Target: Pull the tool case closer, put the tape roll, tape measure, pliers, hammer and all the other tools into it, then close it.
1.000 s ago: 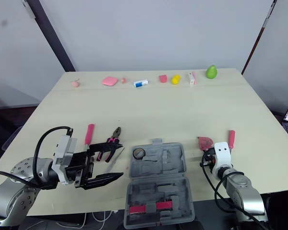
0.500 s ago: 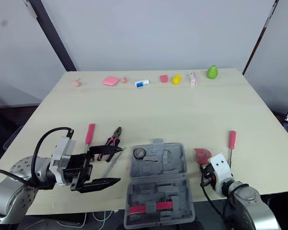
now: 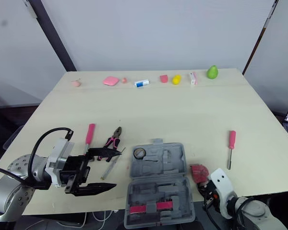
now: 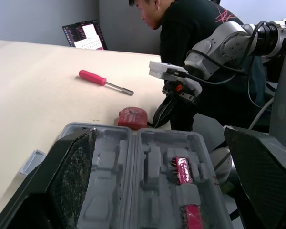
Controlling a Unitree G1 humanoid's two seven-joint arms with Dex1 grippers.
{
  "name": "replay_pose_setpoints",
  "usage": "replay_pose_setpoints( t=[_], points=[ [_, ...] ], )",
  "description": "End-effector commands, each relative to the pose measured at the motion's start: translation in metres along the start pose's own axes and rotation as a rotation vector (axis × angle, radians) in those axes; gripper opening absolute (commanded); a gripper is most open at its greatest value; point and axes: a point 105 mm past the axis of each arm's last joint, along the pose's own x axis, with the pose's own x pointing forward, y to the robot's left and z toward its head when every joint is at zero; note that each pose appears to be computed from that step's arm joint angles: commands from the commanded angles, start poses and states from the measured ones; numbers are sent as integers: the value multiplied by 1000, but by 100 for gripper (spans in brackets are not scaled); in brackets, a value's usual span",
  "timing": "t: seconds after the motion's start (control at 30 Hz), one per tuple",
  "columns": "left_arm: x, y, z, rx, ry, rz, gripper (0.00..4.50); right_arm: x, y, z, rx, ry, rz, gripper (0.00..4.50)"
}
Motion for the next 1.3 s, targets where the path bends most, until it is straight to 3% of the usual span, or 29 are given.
replay_pose_setpoints(
  t=[0.03,0.43,0.57,0.77,0.8,1.13,1.3],
  points=[
    [-2,1,7,34,-15,-1,450,-3,7,3,-4,-11,39,3],
    [-4,2,5,35,-4,11,450,-13,5,-1,-31,13,70,3],
    [-4,2,4,35,-3,14,450,-24,1,-3,-57,30,73,123],
    [-5,1,3,36,-2,14,450,-49,-14,0,-141,52,93,410],
    [-5,1,3,37,-1,14,450,-52,-18,2,-169,46,98,441],
    [-3,2,1,60,13,-7,450,-45,-38,37,-544,-60,257,441],
    [0,4,5,64,-10,-1,450,-32,-44,47,-694,-35,391,441]
  ],
)
